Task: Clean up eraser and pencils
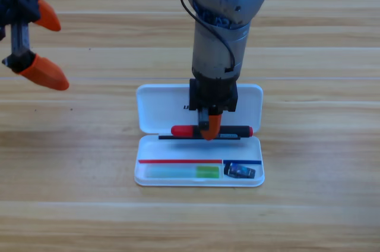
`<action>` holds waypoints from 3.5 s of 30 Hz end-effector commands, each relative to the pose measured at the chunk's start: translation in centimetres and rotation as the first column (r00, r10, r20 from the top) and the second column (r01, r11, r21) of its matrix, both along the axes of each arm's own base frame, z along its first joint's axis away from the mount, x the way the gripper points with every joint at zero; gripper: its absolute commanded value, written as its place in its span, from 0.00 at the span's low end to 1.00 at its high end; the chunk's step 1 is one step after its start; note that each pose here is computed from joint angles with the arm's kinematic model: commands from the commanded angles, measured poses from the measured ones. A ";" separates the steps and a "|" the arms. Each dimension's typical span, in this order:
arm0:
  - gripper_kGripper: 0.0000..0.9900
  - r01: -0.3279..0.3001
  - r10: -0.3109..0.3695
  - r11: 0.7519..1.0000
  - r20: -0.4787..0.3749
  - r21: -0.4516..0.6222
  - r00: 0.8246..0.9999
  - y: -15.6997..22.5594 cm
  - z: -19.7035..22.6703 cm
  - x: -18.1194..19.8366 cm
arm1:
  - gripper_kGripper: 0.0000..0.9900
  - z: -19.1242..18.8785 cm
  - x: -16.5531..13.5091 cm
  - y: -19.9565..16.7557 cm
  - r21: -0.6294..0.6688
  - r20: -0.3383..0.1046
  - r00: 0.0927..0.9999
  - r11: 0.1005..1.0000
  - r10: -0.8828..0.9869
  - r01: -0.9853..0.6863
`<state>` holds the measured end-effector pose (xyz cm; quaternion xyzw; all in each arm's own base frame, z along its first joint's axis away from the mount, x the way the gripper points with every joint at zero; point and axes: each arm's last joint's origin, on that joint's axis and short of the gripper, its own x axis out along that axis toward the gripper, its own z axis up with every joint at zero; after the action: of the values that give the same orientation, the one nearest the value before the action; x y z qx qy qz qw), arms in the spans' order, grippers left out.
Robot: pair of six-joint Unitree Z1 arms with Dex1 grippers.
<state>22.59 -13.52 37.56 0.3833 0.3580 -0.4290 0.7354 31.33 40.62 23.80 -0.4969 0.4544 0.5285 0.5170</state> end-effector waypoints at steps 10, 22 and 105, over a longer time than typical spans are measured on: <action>1.00 -0.010 0.010 1.000 -0.002 0.000 1.000 0.9 -0.9 -0.5 | 0.00 -4.1 -0.5 1.3 -0.088 -0.045 0.999 0.996 0.017 -0.021; 1.00 -0.015 0.015 1.000 0.000 0.001 1.000 1.0 -0.9 -0.3 | 0.28 -3.7 -0.7 1.3 -0.083 -0.044 0.999 0.996 0.016 -0.019; 0.00 0.071 -0.106 0.984 -0.221 -0.163 0.969 -2.5 -17.9 19.2 | 1.00 14.6 -17.2 -21.3 0.613 -0.012 0.987 0.778 -0.162 0.135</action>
<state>41.02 -16.09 21.90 0.3071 0.3715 -0.5228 0.7031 13.73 19.75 39.16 -0.2831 0.2771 0.6022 0.6931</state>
